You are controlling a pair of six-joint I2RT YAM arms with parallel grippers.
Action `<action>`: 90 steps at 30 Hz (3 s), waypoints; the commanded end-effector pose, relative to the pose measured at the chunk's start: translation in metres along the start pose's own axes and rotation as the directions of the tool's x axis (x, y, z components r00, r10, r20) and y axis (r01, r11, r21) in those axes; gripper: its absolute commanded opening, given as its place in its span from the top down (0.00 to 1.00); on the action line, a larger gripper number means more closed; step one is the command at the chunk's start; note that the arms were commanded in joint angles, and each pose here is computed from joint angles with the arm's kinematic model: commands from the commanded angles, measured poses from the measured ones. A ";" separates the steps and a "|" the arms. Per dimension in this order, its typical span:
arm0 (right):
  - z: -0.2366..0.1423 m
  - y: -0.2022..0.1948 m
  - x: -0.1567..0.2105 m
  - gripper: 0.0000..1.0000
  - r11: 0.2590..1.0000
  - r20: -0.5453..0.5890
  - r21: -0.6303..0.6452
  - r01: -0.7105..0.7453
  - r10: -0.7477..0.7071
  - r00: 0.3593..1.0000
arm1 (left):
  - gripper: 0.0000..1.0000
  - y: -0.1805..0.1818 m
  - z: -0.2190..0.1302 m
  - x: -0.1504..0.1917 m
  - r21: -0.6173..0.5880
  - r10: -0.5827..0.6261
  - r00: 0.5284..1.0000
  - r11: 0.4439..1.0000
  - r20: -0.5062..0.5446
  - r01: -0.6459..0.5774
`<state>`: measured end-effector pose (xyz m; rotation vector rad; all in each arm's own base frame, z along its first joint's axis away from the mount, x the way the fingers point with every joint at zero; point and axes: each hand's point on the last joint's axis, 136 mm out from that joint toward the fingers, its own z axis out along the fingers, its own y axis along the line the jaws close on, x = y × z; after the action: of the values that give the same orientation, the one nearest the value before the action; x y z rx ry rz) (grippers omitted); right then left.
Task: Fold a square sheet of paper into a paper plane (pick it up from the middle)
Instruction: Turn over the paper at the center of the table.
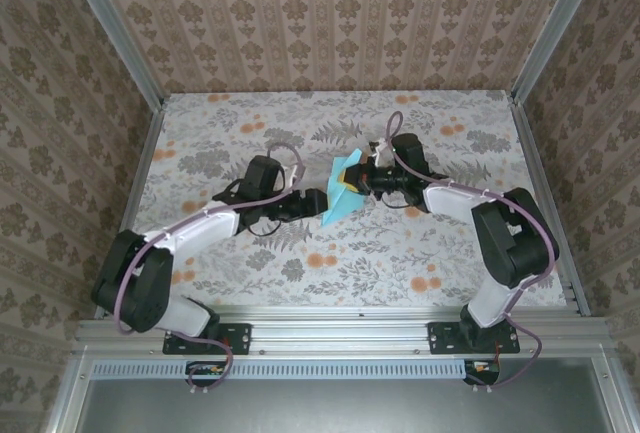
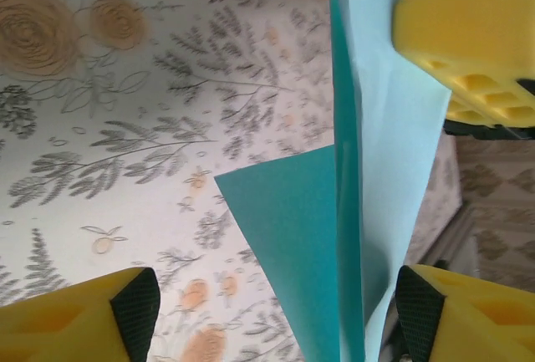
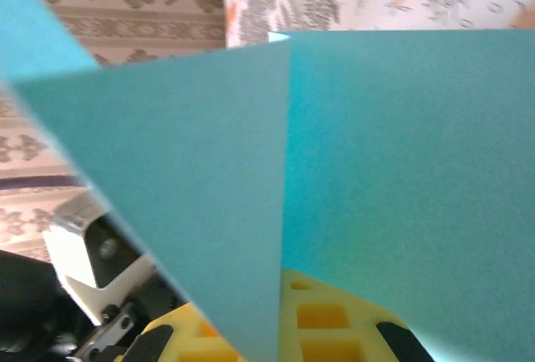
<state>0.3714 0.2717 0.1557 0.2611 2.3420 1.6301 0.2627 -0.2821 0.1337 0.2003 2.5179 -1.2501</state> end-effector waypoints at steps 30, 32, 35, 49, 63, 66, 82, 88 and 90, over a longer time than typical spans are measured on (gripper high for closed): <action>-0.026 0.086 -0.027 1.00 0.969 0.080 -0.248 0.007 0.013 0.997 | 0.77 -0.091 -0.047 -0.026 0.399 -0.226 0.970 0.901 0.091 0.172; -0.026 0.084 -0.027 1.00 0.969 0.082 -0.247 0.005 0.016 0.997 | 0.78 -0.093 -0.048 -0.026 0.402 -0.226 0.970 0.899 0.092 0.171; -0.025 0.081 -0.029 1.00 0.970 0.083 -0.244 0.000 0.021 0.996 | 0.83 -0.094 -0.049 -0.026 0.405 -0.220 0.972 0.899 0.088 0.167; -0.023 0.071 -0.028 0.95 0.970 0.074 -0.243 -0.018 0.037 0.997 | 1.00 -0.093 -0.048 -0.023 0.387 -0.194 0.978 0.910 0.074 0.152; -0.047 0.016 -0.030 0.51 0.999 0.124 -0.043 -0.025 0.030 0.992 | 1.00 -0.047 -0.055 -0.016 -0.061 0.078 0.997 0.995 0.018 -0.077; -0.062 0.000 -0.028 0.49 0.999 0.140 0.038 -0.011 0.005 0.990 | 1.00 -0.028 -0.063 -0.017 -0.247 0.168 0.984 0.953 -0.051 -0.176; -0.130 -0.037 -0.034 0.42 0.987 0.209 0.159 -0.011 -0.023 0.978 | 1.00 -0.008 -0.083 -0.041 -0.759 0.582 0.646 0.073 -0.494 -0.647; -0.142 -0.044 -0.037 0.41 0.990 0.221 0.140 -0.034 0.002 0.975 | 1.00 -0.014 -0.031 -0.012 -0.660 0.616 0.475 -0.098 -0.628 -0.745; -0.146 -0.045 -0.039 0.41 0.990 0.227 0.134 -0.036 0.005 0.974 | 1.00 -0.013 -0.011 0.002 -0.614 0.620 0.413 -0.143 -0.667 -0.776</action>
<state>0.3704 0.1144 0.1577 0.5231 2.2957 1.3315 0.2555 -0.2735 0.1536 1.1412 2.1861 0.5972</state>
